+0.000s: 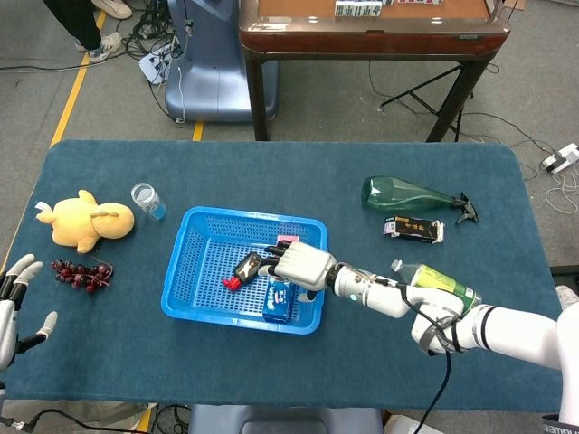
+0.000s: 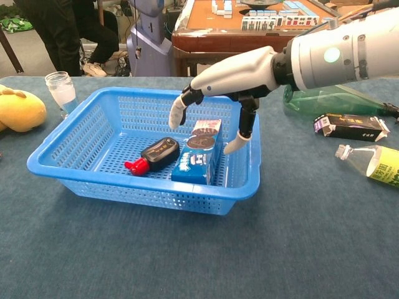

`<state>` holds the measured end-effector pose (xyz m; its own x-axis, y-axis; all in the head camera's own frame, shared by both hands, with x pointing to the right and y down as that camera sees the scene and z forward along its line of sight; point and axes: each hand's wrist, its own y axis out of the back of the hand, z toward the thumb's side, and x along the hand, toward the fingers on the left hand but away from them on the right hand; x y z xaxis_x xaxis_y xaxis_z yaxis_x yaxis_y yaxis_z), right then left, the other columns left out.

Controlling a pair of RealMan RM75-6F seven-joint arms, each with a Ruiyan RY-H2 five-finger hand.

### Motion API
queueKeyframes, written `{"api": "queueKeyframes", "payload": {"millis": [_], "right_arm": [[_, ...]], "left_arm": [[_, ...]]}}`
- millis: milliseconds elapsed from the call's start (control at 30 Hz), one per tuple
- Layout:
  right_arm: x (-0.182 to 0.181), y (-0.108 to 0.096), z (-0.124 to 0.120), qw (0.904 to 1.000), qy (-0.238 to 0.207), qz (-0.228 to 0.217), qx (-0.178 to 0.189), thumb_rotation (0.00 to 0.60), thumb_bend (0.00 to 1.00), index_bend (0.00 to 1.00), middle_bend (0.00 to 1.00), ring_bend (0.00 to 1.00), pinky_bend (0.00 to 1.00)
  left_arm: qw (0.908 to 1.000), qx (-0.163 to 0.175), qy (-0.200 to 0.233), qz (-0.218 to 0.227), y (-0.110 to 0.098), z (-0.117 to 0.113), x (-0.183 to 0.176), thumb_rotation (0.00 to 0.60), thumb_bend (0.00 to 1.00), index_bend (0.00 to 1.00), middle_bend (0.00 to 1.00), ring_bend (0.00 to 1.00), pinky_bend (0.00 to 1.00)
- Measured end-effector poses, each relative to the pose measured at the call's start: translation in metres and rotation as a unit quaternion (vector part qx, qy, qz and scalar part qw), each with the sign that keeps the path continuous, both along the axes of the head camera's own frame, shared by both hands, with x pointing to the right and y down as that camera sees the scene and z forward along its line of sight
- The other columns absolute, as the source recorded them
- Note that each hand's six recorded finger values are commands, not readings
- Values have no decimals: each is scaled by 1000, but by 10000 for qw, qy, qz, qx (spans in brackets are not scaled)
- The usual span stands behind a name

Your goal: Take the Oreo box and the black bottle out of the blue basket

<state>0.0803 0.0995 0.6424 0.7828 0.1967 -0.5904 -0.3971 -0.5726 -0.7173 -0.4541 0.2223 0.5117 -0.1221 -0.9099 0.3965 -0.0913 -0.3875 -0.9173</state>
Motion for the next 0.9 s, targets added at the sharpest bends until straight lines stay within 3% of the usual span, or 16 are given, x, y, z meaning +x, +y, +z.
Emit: {"api": "queueKeyframes", "payload": {"millis": [333,900], "right_arm": [[-18,2,5,9985,285,-457,68,600,186,202,206,75,143],[-25,8,22,9951,656,-737,49,600,192,202,201,76,143]], "left_arm": [[10000,-10,-29,-53,2,1,-4,600,326,186,102,135,253],[9999,-8,-42,-105,4,0,-6,600,326,184,103,135,253]]}}
